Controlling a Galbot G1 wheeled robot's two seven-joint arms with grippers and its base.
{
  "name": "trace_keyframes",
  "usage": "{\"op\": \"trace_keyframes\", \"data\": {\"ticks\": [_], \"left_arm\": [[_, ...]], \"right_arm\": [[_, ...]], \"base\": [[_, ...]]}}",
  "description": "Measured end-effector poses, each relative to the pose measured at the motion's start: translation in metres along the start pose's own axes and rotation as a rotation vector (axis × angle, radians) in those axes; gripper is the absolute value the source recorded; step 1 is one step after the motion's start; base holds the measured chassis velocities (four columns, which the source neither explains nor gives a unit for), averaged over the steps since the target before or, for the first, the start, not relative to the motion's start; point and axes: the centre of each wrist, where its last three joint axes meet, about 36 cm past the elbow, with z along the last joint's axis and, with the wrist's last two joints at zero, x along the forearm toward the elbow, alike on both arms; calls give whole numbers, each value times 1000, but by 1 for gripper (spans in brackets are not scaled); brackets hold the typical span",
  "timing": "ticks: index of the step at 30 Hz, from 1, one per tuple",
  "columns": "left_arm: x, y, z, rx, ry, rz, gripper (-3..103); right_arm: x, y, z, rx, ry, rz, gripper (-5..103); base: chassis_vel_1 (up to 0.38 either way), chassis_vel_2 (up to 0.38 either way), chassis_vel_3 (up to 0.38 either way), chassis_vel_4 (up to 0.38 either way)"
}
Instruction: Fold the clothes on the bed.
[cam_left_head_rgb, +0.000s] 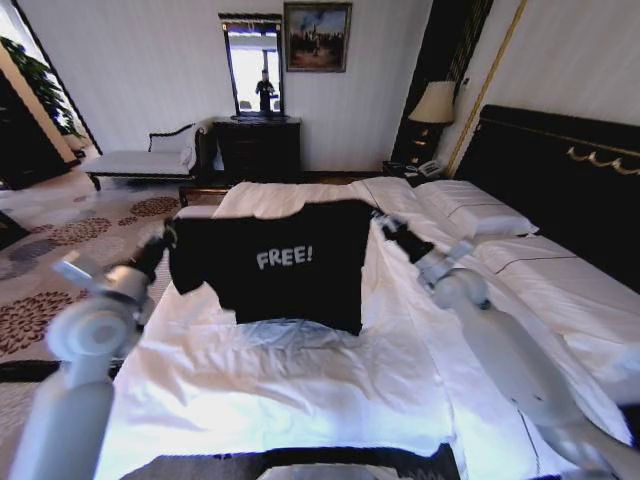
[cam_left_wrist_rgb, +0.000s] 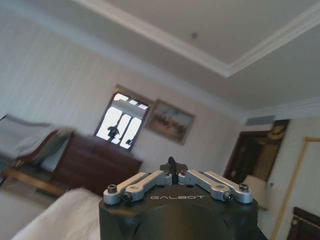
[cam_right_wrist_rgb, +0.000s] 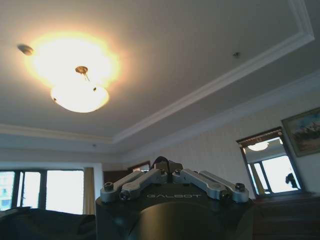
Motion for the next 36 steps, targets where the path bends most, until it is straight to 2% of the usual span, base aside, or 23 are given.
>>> {"op": "trace_keyframes", "data": {"ticks": [3,6,9,13,18,22,25,26,30,31,34,35,36], "left_arm": [[-4,-5,-31,-41,-34,31,0],[-10,-2,-41,-61,-41,22,0],[-20,1,-47,-75,-40,14,0],[-41,9,-61,-84,-45,2,0],[-65,18,-75,-56,-38,-1,0],[-69,12,-85,-32,-51,31,0],[-56,2,-89,-20,-65,74,0],[-56,2,-89,-20,-65,74,0],[-10,-21,-68,-56,-46,133,0],[-10,-21,-68,-56,-46,133,0],[46,-37,-65,-78,-63,149,0],[58,-42,-66,-75,-70,154,0],[58,-42,-66,-75,-70,154,0]], "right_arm": [[6,28,-28,4,-5,-23,0],[5,33,-36,19,17,-8,0],[0,31,-41,30,34,16,0],[-18,15,-51,43,41,49,0],[-41,-5,-64,47,31,70,0],[-49,-1,-79,47,10,49,0],[-44,18,-92,57,-2,0,0],[-44,18,-92,57,-2,0,0],[-10,58,-83,60,38,-38,0],[-10,58,-83,60,38,-38,0],[5,82,-76,74,69,-60,0],[8,89,-80,84,61,-65,0],[8,89,-80,84,61,-65,0]], "base": [[0,0,0,0],[0,0,0,0],[0,0,0,0],[0,0,0,0],[0,0,0,0],[0,0,0,0],[0,0,0,0],[0,0,0,0],[0,0,0,0],[0,0,0,0],[0,0,0,0],[0,0,0,0],[0,0,0,0]]}}
